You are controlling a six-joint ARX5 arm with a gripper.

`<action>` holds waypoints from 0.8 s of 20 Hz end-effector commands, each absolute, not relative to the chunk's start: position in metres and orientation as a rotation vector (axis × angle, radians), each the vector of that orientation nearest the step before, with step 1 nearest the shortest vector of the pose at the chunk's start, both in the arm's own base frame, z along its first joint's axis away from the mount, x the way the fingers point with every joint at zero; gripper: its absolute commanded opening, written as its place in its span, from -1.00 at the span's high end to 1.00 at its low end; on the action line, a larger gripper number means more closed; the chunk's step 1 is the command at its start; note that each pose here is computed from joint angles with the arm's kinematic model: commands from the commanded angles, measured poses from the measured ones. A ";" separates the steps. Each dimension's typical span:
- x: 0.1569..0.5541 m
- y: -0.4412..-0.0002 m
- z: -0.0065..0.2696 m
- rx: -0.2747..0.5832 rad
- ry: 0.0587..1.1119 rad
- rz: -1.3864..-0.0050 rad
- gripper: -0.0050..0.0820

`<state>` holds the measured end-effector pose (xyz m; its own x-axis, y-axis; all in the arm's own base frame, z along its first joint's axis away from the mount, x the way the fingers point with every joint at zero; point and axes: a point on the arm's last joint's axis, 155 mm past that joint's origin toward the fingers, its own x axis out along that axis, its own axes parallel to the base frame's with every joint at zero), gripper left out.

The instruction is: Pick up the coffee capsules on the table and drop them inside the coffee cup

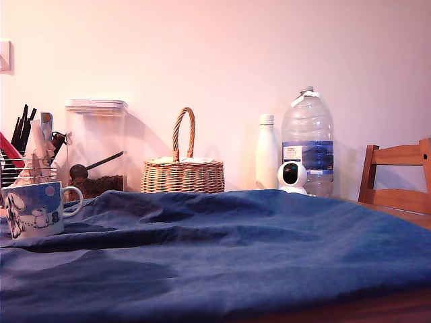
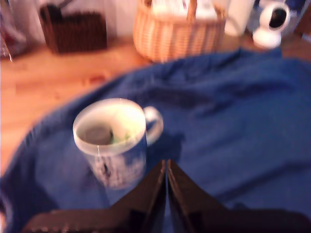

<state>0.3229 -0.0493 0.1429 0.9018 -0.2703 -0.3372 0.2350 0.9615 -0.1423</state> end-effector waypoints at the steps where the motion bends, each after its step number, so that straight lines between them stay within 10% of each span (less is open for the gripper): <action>1: 0.316 -0.048 0.141 -0.107 0.337 -0.253 0.93; 16: 0.263 -0.046 0.105 -0.156 0.322 -0.233 0.93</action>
<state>0.2660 -0.0457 0.1128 0.9264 -0.2500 -0.2818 0.2056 0.9624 -0.1777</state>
